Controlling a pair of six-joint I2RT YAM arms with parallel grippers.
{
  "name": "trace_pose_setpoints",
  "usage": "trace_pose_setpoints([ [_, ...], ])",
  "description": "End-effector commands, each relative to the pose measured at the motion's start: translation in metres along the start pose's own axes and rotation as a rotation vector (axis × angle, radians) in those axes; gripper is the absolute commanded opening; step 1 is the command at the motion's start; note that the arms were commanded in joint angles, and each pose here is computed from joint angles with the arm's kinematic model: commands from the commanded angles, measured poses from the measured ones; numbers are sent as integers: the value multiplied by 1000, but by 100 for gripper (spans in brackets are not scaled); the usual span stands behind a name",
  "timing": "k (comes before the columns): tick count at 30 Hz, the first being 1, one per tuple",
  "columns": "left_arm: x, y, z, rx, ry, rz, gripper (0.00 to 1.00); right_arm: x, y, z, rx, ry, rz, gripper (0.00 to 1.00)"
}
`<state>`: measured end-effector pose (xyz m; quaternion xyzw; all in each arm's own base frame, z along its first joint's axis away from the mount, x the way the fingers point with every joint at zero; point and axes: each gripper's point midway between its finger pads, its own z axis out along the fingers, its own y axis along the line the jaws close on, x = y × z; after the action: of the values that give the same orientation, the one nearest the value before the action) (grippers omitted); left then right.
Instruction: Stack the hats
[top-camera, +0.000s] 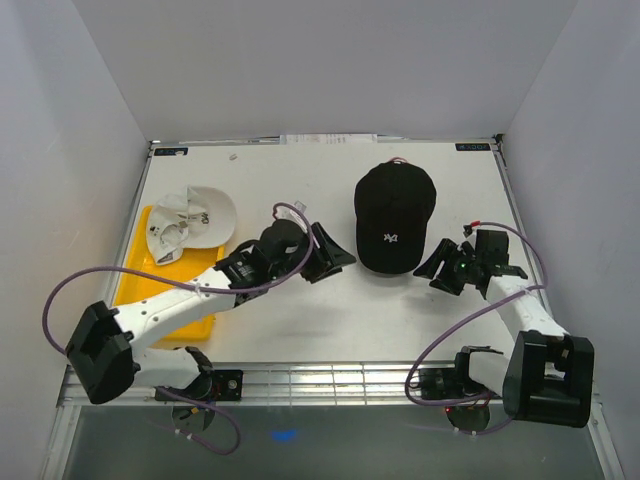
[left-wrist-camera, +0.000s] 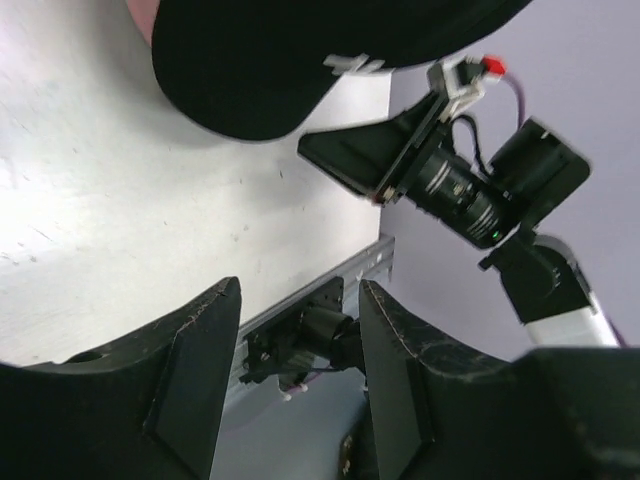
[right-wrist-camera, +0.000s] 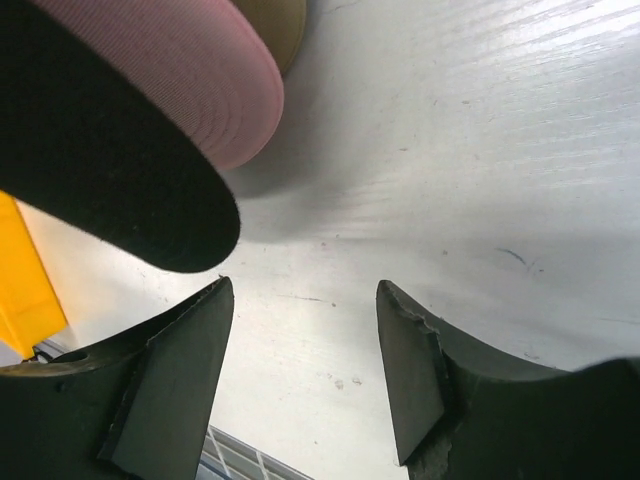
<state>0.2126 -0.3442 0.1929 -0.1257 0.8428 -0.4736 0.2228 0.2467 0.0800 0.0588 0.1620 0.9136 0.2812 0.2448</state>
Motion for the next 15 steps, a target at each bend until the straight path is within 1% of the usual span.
trace_pose_setpoints([
  [1, -56, 34, -49, -287, -158, 115, 61, 5, 9, -11, -44, -10, -32, 65],
  [2, -70, 37, -57, -320, -186, 147, 61, 5, 11, -13, -51, -14, -35, 65],
  [3, -93, 29, -68, -337, -244, 156, 61, 5, 15, -16, -62, -19, -39, 65],
  [4, -115, 45, -81, -420, -284, 139, 61, 5, 19, -20, -77, -26, -42, 66],
  [5, -130, 55, -84, -480, -297, 176, 61, 5, 24, -23, -96, -27, -45, 66],
  [7, -173, 63, -106, -616, -401, 187, 61, 5, 31, -29, -118, -35, -55, 66],
  [8, -187, 68, -111, -674, -428, 203, 61, 5, 34, -32, -129, -39, -60, 66],
  [9, -195, 89, -110, -792, -406, 223, 61, 5, 37, -34, -140, -40, -63, 66],
  [10, -222, 87, -122, -847, -485, 225, 62, 5, 41, -38, -157, -47, -72, 66],
  [12, -244, 98, -126, -929, -513, 235, 62, 5, 44, -41, -163, -47, -80, 66],
  [13, -256, 117, -127, -1009, -504, 227, 62, 4, 46, -43, -167, -50, -92, 66],
  [14, -269, 113, -128, -1009, -526, 221, 62, 3, 48, -46, -168, -47, -96, 66],
  [15, -282, 120, -132, -1028, -541, 200, 62, 3, 49, -46, -173, -48, -101, 66],
])
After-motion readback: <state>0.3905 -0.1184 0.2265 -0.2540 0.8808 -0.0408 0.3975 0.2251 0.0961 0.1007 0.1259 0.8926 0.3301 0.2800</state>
